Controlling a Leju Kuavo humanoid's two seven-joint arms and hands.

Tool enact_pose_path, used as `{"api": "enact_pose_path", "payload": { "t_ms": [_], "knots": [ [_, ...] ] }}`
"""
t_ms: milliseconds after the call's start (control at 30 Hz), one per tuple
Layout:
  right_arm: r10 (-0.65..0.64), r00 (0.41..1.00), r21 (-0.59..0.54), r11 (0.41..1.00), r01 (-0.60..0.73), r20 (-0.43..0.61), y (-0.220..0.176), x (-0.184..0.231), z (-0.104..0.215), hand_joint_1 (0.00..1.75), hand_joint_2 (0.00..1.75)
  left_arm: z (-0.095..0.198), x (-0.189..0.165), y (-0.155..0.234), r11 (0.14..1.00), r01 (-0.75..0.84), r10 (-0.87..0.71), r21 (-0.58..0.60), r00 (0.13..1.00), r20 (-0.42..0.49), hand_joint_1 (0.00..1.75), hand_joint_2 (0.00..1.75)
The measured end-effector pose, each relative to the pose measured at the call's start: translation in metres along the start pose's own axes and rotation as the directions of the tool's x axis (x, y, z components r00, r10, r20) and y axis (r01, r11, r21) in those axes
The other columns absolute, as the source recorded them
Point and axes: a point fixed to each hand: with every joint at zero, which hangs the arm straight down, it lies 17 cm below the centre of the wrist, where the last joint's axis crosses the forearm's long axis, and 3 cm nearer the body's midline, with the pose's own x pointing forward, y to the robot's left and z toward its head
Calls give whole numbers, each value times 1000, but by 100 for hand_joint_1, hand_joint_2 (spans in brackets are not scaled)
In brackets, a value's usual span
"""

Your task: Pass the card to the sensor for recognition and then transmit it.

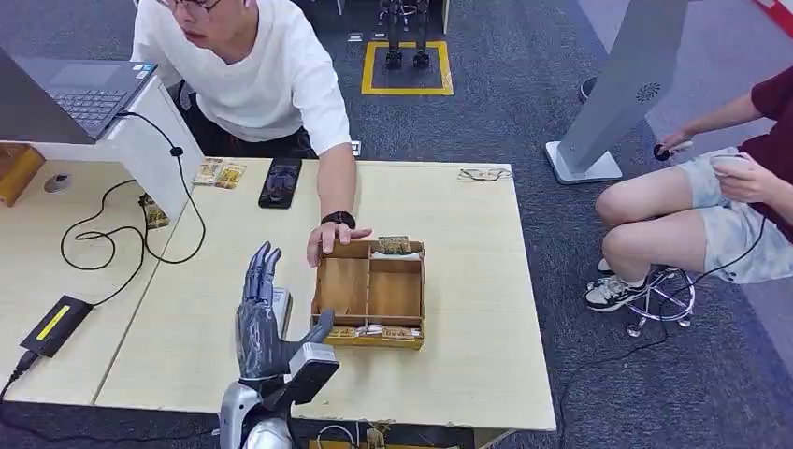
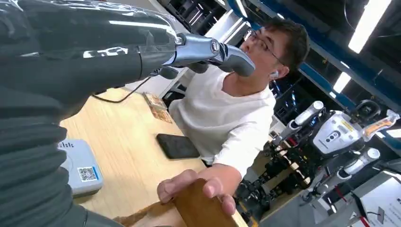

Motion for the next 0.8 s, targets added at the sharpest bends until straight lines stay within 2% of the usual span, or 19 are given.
{"api": "enact_pose_path", "payload": {
  "t_ms": [800],
  "knots": [
    [1, 1000, -8, 1000, -1, 11, -9, -2, -1, 0, 175, 4, 23, -1, 1000, -1, 1, -8, 996, 93, 0, 175]
  ]
}}
